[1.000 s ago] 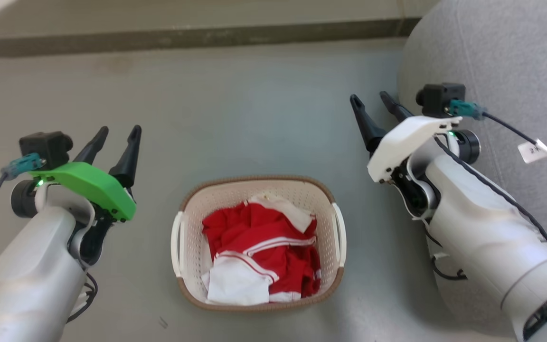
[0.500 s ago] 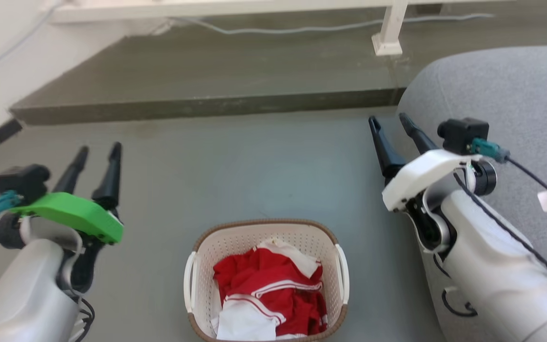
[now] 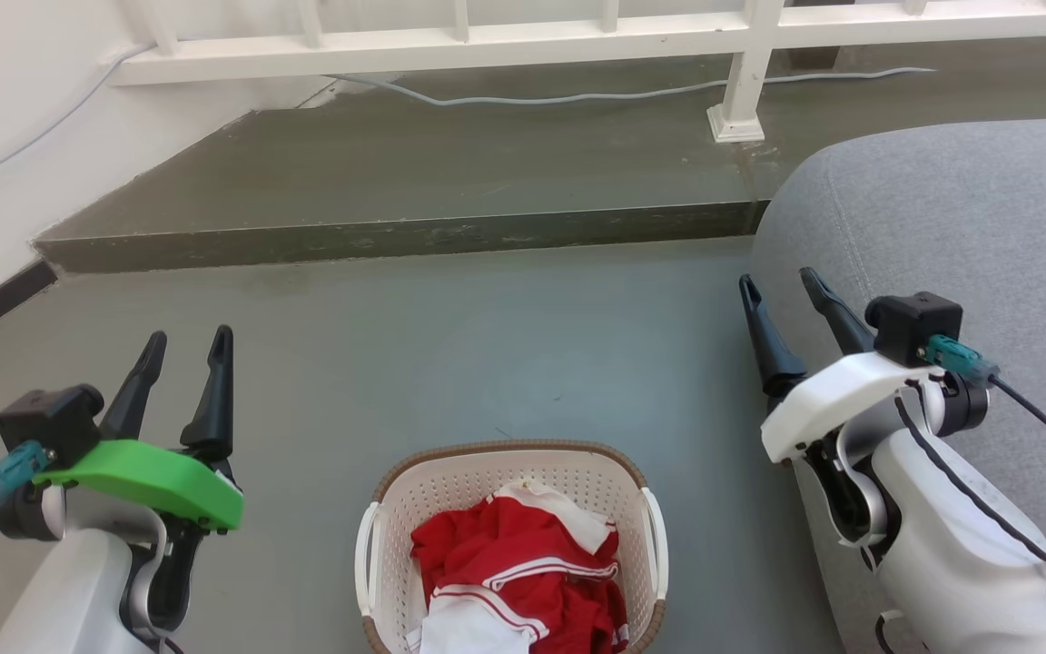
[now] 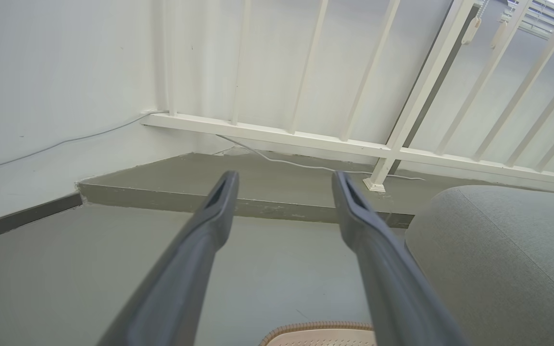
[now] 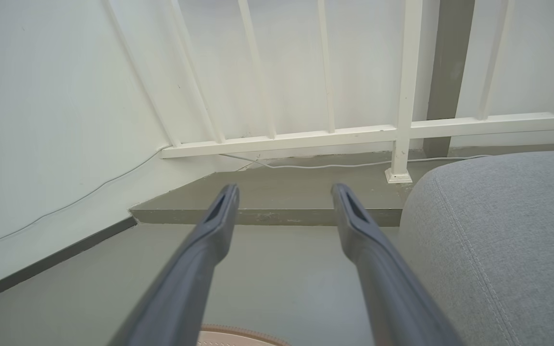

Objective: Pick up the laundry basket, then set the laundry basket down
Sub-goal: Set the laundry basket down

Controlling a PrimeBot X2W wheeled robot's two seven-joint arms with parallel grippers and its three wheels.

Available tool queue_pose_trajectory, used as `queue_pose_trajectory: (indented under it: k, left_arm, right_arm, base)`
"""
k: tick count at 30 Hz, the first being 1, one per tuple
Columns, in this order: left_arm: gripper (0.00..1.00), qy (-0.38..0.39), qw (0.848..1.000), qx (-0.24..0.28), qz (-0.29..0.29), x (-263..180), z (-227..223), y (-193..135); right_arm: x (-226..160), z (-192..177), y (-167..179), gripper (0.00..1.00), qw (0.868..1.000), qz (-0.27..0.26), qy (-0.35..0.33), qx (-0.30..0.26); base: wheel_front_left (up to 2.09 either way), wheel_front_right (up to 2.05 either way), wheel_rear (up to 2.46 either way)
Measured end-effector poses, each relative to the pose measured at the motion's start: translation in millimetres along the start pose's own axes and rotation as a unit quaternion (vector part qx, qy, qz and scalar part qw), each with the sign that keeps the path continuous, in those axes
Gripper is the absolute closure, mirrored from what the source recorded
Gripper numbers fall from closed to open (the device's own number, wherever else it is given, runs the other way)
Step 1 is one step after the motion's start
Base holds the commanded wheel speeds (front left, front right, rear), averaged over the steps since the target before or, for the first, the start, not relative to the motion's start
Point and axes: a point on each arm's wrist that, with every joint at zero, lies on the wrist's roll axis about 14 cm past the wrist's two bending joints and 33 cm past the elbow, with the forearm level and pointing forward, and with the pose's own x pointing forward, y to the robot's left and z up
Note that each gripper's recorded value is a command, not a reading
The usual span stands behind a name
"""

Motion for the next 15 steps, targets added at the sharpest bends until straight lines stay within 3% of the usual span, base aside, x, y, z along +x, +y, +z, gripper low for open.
queue_pose_trajectory:
  k: [15]
  left_arm:
    - [0.00,-0.010,1.000,0.005,0.003,-13,-4,-6]
  right_arm:
    - [-15,1,-5,0.00,1.000,-0.016,-0.016,-0.004]
  base:
    - [0.00,0.00,0.00]
